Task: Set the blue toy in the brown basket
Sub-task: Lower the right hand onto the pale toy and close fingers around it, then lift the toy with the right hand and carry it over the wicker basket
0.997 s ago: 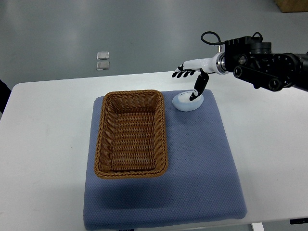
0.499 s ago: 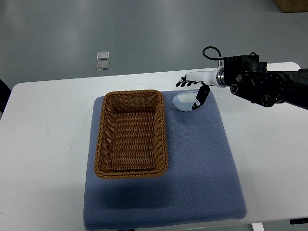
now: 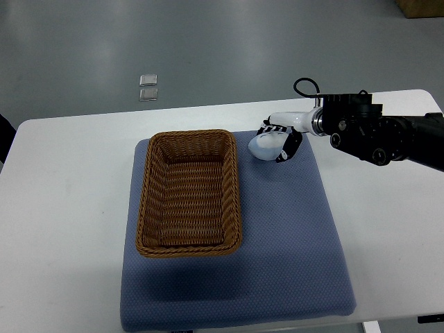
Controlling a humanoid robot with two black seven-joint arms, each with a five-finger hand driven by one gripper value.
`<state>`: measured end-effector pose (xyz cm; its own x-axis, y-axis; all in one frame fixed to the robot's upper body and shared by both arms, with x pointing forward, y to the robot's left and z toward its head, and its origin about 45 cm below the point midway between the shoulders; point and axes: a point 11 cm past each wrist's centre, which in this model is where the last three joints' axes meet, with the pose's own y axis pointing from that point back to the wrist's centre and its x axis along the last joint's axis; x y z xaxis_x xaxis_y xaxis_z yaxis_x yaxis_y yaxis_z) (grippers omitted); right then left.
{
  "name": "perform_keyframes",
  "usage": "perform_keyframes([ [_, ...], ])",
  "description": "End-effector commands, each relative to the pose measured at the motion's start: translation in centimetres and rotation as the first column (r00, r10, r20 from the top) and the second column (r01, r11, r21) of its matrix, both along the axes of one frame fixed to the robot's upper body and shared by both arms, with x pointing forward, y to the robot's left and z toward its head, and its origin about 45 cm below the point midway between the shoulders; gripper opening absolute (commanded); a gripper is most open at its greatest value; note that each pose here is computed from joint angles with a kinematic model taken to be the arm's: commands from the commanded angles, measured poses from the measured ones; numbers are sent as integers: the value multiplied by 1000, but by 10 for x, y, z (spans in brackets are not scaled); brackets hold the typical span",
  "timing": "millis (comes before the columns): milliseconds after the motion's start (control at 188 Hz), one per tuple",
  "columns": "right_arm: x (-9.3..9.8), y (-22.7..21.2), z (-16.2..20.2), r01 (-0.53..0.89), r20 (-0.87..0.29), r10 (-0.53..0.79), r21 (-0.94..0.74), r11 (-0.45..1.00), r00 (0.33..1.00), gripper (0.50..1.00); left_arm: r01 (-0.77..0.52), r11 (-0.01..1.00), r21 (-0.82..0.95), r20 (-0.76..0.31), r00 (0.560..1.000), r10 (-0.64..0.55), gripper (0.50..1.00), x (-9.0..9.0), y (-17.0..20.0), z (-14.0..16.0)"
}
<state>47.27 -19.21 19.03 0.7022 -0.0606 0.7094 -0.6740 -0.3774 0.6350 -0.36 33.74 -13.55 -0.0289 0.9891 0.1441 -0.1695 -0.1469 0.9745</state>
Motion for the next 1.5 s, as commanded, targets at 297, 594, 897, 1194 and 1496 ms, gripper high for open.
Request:
perform_keyframes([
  [297,11,0,13,-26,59,28,-39,999,998,619,0,1000,3,-1,1000,0,1000,0,0,0],
  [594,23,14,97,-104,119,105,-13,994,987,631,0,1000,3,1,1000,0,1000,1,0,0],
  [897,4,74,112,-242,124,236,35,970,964,639,0,1000,3,1,1000,0,1000,1,0,0],
  [1194,-26,145,88,-374,92,368,69,925,925,648,-2,1000,8,1,1000,2,1000,0,1,0],
  [1496,-49,172,57,-413,47,411,109,904,911,680,-2,1000,8,1,1000,2,1000,0,1,0],
])
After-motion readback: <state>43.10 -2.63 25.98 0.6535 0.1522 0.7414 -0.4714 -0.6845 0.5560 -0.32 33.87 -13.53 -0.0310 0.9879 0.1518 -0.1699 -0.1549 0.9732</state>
